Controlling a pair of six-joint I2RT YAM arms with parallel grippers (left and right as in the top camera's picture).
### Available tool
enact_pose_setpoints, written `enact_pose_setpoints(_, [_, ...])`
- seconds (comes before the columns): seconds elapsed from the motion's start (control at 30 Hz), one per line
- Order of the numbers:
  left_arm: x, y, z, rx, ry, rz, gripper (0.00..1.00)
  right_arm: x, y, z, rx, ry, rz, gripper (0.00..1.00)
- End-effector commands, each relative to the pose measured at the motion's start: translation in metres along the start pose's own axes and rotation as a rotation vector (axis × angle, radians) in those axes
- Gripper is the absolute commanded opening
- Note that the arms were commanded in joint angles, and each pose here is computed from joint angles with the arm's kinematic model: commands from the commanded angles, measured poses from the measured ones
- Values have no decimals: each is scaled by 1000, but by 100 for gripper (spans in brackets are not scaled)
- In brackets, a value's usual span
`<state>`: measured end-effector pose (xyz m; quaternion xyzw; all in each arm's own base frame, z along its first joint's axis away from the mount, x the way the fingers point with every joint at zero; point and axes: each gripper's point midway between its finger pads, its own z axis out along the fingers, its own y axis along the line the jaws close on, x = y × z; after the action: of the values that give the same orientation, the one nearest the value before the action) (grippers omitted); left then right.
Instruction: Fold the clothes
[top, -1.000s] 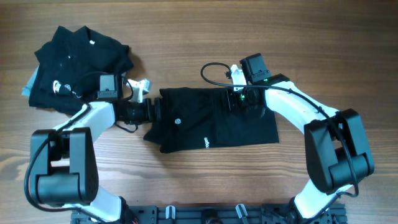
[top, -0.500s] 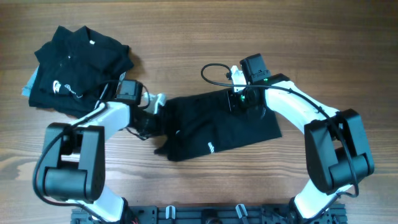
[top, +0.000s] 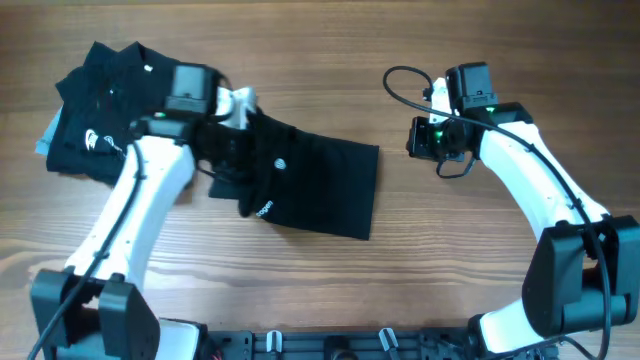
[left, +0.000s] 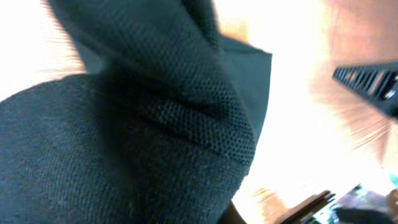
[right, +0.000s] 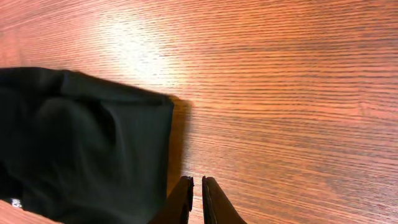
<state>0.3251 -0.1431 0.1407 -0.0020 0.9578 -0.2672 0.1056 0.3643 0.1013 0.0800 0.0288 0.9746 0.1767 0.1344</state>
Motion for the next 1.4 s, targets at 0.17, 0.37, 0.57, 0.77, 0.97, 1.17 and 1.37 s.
enact_pose_setpoints(0.17, [15, -34, 84, -117, 58, 31, 9, -8, 1, -6, 10, -30, 7, 11])
enact_pose_setpoints(0.37, [21, -72, 109, -62, 34, 80, 19, -8, 1, -6, 10, -30, 7, 11])
enact_pose_setpoints(0.57, [24, -99, 121, -14, 7, 99, 49, -8, 1, -6, 11, -28, 8, 16])
enact_pose_setpoints(0.77, [30, -113, 119, 57, 40, 101, 48, -4, 7, -6, -24, -9, -5, 33])
enact_pose_setpoints(0.97, [7, -136, 102, 186, -28, 118, 37, -3, -1, -5, 25, -11, 3, 43])
enact_pose_setpoints(1.17, [17, -151, 106, 207, -24, 149, 35, -3, -7, -6, 53, -14, 15, 44])
enact_pose_setpoints(1.37, [14, -124, 91, 148, -2, 123, 46, 2, 6, -6, -20, 13, -58, 46])
